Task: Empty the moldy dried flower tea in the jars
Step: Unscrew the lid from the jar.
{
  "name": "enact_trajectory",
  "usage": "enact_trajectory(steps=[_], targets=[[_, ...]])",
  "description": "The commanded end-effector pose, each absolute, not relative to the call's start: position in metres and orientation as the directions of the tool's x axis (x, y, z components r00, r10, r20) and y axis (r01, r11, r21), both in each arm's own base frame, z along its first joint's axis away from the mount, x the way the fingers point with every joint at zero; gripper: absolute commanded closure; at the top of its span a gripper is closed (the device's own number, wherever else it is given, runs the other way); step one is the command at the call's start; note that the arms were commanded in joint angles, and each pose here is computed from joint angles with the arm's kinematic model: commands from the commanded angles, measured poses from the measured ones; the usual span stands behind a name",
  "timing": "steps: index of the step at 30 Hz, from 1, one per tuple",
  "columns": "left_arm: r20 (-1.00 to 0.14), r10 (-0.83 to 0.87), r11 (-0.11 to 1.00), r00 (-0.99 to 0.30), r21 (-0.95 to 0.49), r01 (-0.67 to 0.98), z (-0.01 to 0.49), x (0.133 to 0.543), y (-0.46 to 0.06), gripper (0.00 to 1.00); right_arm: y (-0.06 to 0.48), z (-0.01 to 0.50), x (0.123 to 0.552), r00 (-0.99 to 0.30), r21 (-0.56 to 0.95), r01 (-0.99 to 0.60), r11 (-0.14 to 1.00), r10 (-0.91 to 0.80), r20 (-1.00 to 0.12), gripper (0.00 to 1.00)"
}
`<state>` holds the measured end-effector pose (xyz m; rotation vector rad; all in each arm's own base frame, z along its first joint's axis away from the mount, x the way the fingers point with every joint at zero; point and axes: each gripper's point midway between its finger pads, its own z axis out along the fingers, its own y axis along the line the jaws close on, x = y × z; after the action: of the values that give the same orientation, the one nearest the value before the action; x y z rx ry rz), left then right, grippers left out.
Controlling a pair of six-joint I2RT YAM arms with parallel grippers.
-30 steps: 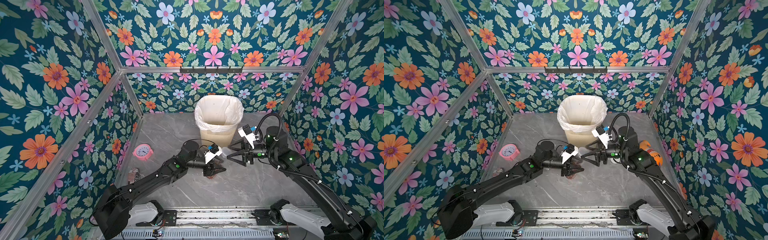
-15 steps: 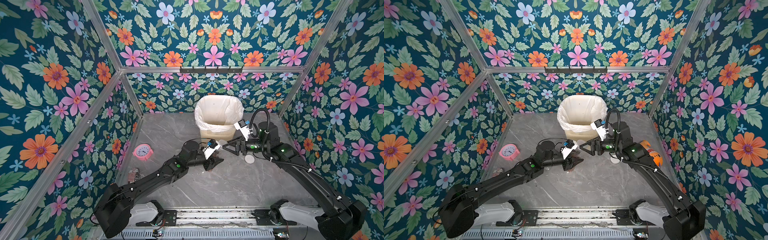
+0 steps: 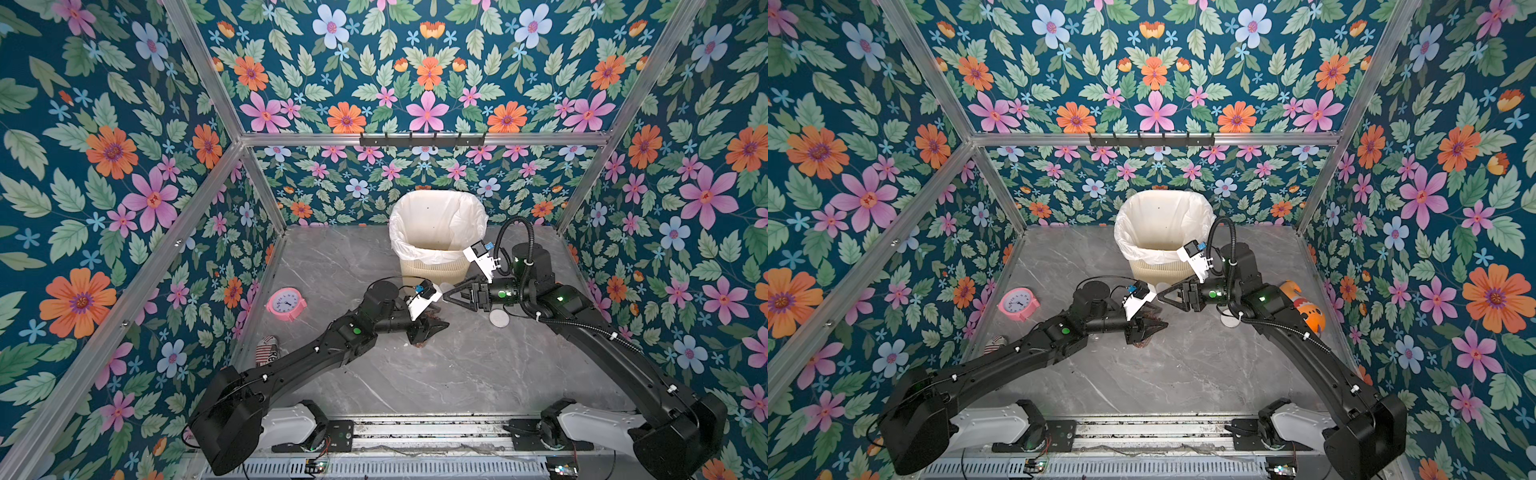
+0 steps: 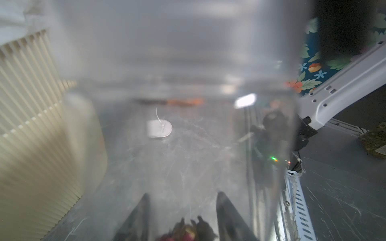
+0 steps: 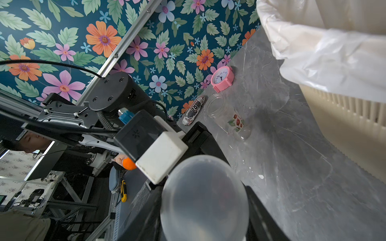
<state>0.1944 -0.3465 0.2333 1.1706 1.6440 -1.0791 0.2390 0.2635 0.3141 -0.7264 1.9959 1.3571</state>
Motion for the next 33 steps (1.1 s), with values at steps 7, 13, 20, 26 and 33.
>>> enact_trajectory(steps=[7,13,20,26,33], targets=[[-0.968,0.172,-0.094,-0.180,-0.198,0.976,0.270,0.152,-0.349,0.74,0.258,0.324,0.194,-0.477,0.456,-0.877,0.150,-0.164,-0.864,0.55],[-0.936,0.236,-0.230,-0.262,-0.316,0.921,0.271,0.136,-0.350,0.76,0.254,0.319,0.172,-0.387,0.384,-0.922,0.053,-0.198,-0.901,0.58],[-0.937,0.248,-0.213,-0.246,-0.300,0.930,0.269,0.139,-0.348,0.76,0.251,0.321,0.156,-0.327,0.334,-0.943,-0.008,-0.185,-0.927,0.41],[-0.948,0.274,0.034,-0.164,-0.161,0.986,0.252,0.179,-0.350,0.78,0.253,0.340,0.198,-0.406,0.385,-0.904,0.187,-0.090,-0.909,0.10],[-0.953,0.282,0.237,-0.114,-0.046,0.970,0.244,0.209,-0.346,0.79,0.258,0.338,0.232,-0.538,0.493,-0.815,0.304,-0.082,-0.839,0.15]])
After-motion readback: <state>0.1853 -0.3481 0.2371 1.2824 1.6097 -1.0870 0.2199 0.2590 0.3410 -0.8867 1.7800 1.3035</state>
